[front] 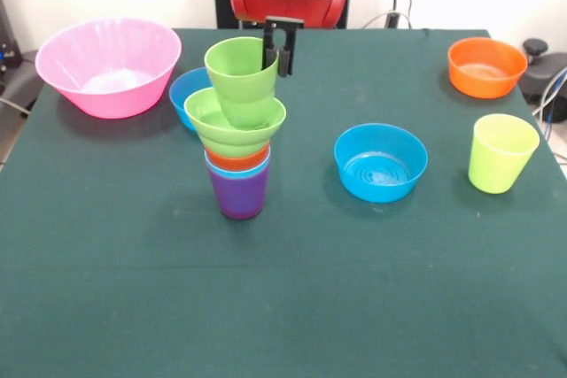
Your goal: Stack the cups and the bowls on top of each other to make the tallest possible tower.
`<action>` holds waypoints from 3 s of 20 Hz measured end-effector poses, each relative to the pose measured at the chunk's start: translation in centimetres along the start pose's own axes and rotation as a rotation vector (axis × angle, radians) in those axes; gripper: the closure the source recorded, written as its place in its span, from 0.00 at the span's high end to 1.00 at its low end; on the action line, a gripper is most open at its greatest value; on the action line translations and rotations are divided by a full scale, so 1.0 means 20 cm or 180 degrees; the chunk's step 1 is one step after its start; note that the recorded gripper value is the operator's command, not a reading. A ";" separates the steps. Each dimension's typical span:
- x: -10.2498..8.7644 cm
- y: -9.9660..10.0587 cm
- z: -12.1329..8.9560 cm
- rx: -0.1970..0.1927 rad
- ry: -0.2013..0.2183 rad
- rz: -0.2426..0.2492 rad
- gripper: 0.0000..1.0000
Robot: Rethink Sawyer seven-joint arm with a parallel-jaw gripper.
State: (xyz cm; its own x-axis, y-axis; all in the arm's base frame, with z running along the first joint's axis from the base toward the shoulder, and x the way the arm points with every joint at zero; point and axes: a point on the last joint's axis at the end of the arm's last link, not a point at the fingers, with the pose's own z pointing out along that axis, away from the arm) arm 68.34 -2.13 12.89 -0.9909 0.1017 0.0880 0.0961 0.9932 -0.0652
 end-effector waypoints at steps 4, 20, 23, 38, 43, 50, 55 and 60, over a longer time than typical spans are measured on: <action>-0.01 -0.03 0.01 -0.0004 0.0004 0.0026 0.00; -0.01 -0.14 0.08 -0.0018 0.0054 0.0119 0.00; -0.01 -0.13 0.10 -0.0023 0.0044 0.0115 0.00; -0.02 -0.09 0.14 -0.0031 -0.0163 0.0076 0.00; -0.01 -0.07 0.15 -0.0028 -0.0158 0.0054 0.00; -0.01 -0.05 0.15 -0.0029 -0.0152 0.0038 0.00; -0.01 -0.05 0.15 -0.0033 -0.0151 0.0040 0.00; -0.01 -0.05 0.15 -0.0045 -0.0149 0.0052 0.00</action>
State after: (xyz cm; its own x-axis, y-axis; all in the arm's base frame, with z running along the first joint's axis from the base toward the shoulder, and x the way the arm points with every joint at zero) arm 68.19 -3.29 9.90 -0.9925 0.1156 0.0403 0.1134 0.9922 -0.0520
